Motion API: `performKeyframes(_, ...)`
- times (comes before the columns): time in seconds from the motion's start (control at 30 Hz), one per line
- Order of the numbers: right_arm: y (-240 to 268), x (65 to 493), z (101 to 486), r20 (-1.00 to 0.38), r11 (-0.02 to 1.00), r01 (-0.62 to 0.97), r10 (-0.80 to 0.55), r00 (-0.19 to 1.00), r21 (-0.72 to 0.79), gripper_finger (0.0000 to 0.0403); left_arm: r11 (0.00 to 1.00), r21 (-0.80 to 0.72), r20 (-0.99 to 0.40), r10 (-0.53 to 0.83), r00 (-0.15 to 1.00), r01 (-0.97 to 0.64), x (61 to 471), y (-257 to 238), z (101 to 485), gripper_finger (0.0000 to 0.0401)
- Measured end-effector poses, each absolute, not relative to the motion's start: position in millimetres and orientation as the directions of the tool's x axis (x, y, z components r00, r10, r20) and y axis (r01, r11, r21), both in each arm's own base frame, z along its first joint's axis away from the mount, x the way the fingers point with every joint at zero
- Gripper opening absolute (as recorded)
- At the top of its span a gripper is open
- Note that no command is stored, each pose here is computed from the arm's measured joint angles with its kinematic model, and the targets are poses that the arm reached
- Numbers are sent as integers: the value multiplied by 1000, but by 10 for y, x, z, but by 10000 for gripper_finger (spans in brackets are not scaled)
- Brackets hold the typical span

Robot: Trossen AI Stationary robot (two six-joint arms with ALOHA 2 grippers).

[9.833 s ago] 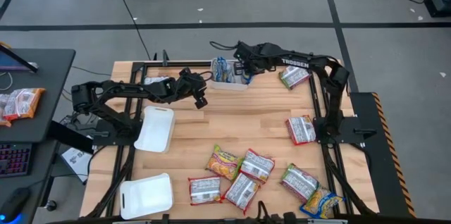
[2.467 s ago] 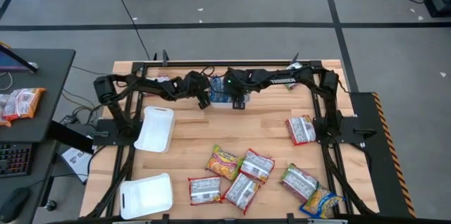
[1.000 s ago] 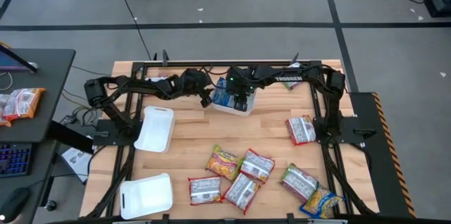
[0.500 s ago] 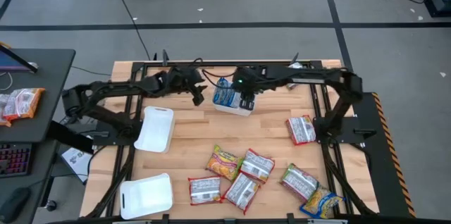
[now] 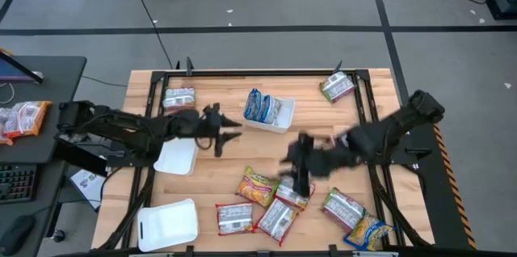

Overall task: Sort Maruchan noodles
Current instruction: Put the blue noodle pack into the top white bin

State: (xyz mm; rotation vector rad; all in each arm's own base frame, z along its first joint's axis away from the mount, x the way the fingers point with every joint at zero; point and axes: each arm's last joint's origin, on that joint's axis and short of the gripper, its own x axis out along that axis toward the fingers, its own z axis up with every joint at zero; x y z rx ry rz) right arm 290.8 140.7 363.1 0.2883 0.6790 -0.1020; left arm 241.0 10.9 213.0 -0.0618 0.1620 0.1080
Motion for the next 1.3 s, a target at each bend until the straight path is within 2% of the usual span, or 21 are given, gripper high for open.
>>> performKeyframes(0.13, 1875, 2903, 3405, -662, 948, 153, 76, 746, 281, 164, 998, -65, -124, -7, 992, -1, 2398, -143, 2142, 151)
performKeyframes(0.3, 2271, 2851, 3115, -815, 920, 222, 152, 559, 323, 163, 988, -63, -45, -145, 988, 142, 2369, -448, 2223, 151)
performKeyframes(0.43, 2526, 2743, 2947, -926, 885, 336, 219, 308, 322, 154, 979, -14, 17, -204, 979, 205, 2340, -589, 2285, 151)
performKeyframes(0.57, 2680, 2516, 2727, -976, 864, 471, 215, -28, 177, 142, 975, 9, 26, -223, 974, 223, 2327, -640, 2296, 151)
performKeyframes(0.7, 2838, 2221, 2541, -926, 848, 528, 168, -337, -39, 136, 971, 11, 10, -239, 971, 239, 2315, -684, 2280, 151)
performKeyframes(0.87, 3058, 1968, 2385, -805, 823, 538, 189, -562, -182, 134, 961, 15, -67, -274, 959, 276, 2287, -766, 2205, 151)
performKeyframes(0.93, 3129, 1911, 2360, -772, 806, 555, 217, -598, -204, 134, 956, 17, -108, -288, 951, 292, 2271, -801, 2166, 151)
performKeyframes(1.03, 3213, 1887, 2373, -787, 749, 631, 256, -561, -205, 135, 948, 21, -171, -309, 936, 317, 2242, -855, 2105, 151)
performKeyframes(1.17, 3278, 1860, 2463, -895, 612, 777, 250, -369, -149, 146, 937, 21, -193, -338, 921, 348, 2209, -927, 2083, 151)
performKeyframes(1.3, 3332, 1723, 2538, -966, 379, 919, 180, -188, -108, 176, 926, 22, -200, -365, 909, 376, 2179, -993, 2076, 151)
